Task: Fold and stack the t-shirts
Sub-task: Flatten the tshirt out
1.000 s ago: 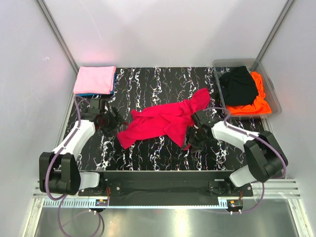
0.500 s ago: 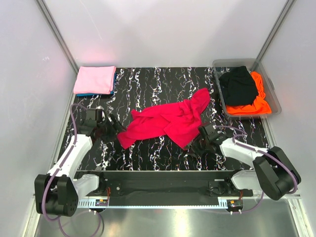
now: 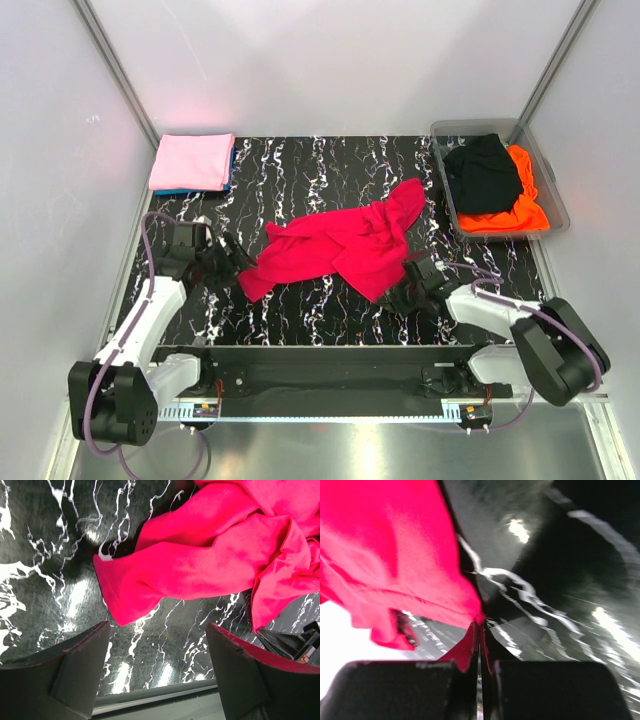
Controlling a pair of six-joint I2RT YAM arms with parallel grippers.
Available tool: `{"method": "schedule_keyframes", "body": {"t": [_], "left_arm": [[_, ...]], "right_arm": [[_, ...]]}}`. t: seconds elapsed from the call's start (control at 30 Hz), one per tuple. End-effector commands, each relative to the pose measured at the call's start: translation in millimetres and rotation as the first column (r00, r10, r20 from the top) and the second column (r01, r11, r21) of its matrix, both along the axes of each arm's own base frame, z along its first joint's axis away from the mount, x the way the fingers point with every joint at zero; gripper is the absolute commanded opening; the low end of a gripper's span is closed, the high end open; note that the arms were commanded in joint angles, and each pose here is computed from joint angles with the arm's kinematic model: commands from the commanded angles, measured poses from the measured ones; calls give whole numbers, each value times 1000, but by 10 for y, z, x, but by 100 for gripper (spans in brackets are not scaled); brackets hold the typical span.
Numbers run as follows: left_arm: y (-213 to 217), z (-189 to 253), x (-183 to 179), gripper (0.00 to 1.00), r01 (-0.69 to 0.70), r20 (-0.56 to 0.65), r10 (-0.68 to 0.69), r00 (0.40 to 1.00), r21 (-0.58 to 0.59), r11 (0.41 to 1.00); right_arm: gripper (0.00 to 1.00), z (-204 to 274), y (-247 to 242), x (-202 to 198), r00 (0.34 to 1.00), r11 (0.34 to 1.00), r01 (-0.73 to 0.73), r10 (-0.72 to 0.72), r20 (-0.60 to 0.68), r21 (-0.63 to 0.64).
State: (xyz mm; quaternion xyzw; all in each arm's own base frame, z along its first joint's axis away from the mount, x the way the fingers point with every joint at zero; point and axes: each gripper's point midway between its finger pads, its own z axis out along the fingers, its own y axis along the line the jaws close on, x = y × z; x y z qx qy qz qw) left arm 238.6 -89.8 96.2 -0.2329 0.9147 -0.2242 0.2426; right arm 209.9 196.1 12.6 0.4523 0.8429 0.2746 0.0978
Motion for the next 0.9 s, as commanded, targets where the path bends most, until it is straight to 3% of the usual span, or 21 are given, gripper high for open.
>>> {"method": "schedule_keyframes", "body": {"t": [0.0, 0.07, 0.17, 0.27, 0.3, 0.43, 0.47, 0.57, 0.77, 0.87], "left_arm": [[21, 318, 243, 84, 42, 111, -47, 993, 49, 998], [18, 398, 282, 84, 59, 128, -66, 990, 61, 996], [21, 419, 271, 84, 62, 132, -70, 989, 64, 996], [9, 329, 207, 84, 45, 102, -49, 994, 42, 998], [5, 305, 190, 83, 40, 95, -44, 995, 36, 999], [-25, 153, 76, 81, 7, 47, -7, 999, 6, 1000], [-27, 136, 57, 80, -2, 40, 2, 999, 0, 1000], [-43, 77, -25, 78, -31, 20, 31, 999, -21, 999], [-44, 9, -207, 78, -76, -22, 75, 997, -49, 996], [-92, -31, -292, 78, -87, -51, 83, 995, -87, 992]], "right_arm": [[0, -12, -346, -132, 1000, 984, -8, 11, 16, -179], [0, 80, -636, -228, 997, 940, -58, 71, 26, -337], [0, 661, -997, -189, 977, 882, -5, 104, 185, -471], [0, 1059, -1268, -244, 958, 845, 69, 92, 271, -530], [0, 1254, -1347, -242, 938, 846, 123, 71, 339, -519], [0, 1386, -1548, -410, 936, 827, 176, 28, 352, -534], [0, 1370, -1674, -495, 944, 797, 185, 17, 329, -575], [0, 1538, -1763, -556, 926, 801, 248, -32, 375, -545], [0, 2203, -2119, -584, 822, 742, 440, -105, 560, -506], [0, 2107, -1935, -553, 852, 788, 356, -54, 520, -502]]}}
